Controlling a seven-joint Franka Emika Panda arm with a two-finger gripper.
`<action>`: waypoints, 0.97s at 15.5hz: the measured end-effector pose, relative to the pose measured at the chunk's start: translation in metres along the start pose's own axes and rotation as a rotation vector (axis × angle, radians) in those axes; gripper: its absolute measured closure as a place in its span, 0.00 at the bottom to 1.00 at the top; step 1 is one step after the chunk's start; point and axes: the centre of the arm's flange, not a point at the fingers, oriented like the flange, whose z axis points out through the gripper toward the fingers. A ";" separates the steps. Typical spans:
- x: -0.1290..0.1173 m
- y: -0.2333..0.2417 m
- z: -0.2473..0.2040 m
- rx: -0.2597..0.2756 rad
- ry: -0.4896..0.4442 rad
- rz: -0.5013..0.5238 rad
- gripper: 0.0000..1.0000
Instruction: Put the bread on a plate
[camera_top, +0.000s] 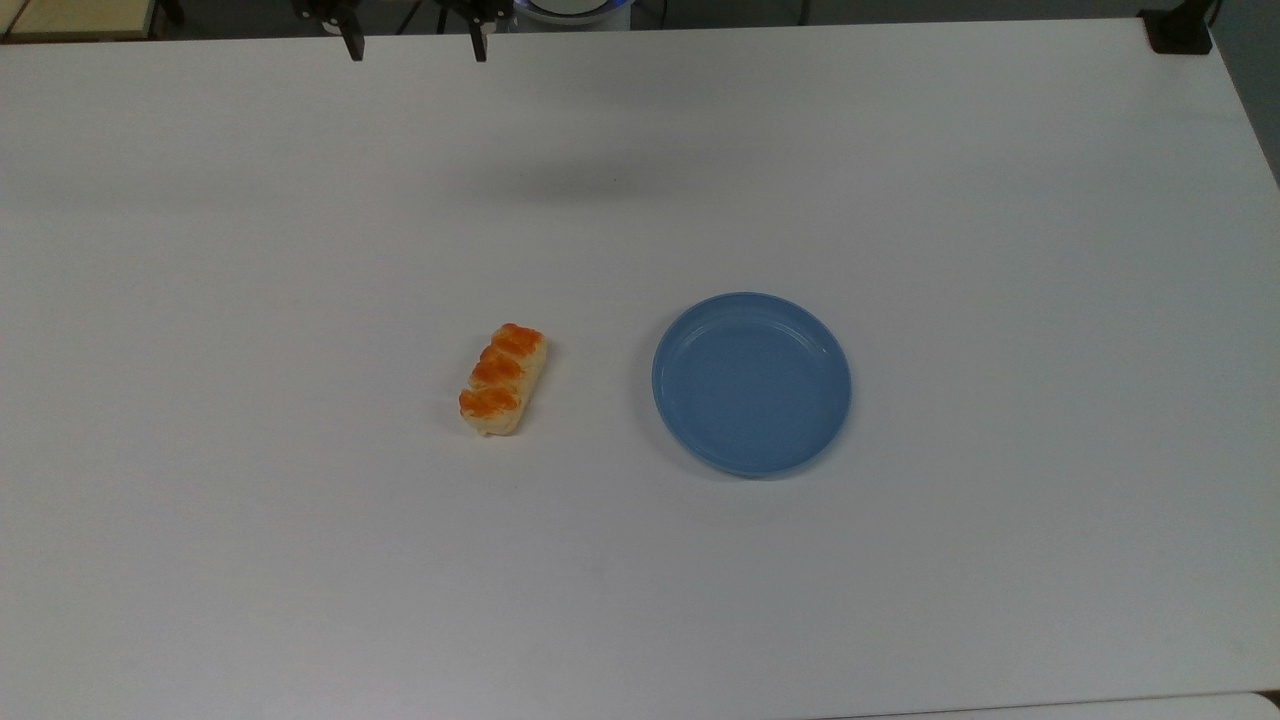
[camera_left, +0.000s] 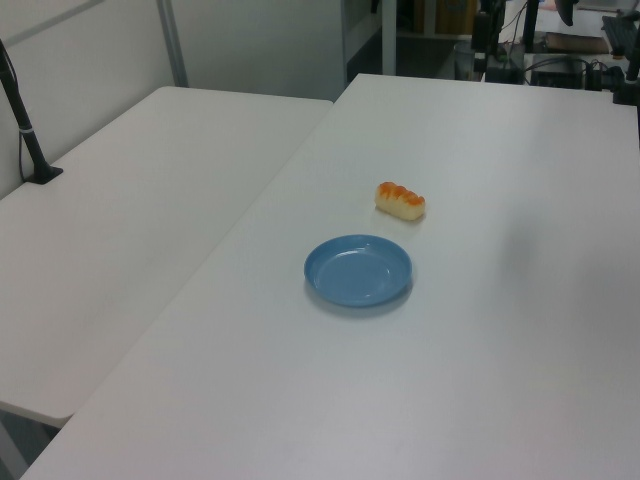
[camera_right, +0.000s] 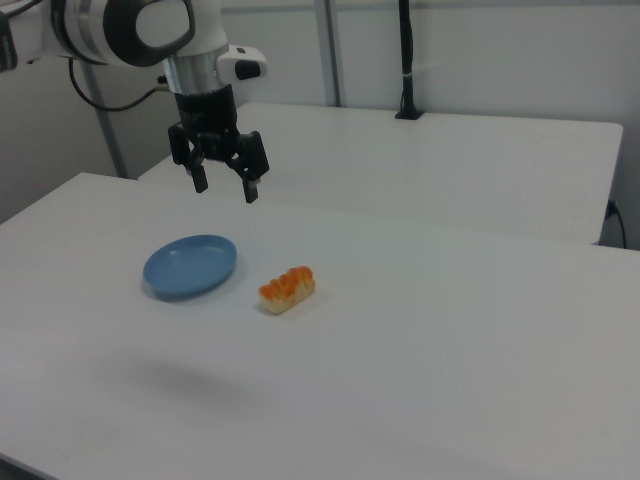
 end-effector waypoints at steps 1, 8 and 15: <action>0.005 -0.009 0.008 -0.019 -0.016 -0.021 0.00; 0.008 -0.009 0.013 -0.021 -0.024 -0.022 0.00; 0.008 -0.011 0.013 -0.021 -0.024 -0.025 0.00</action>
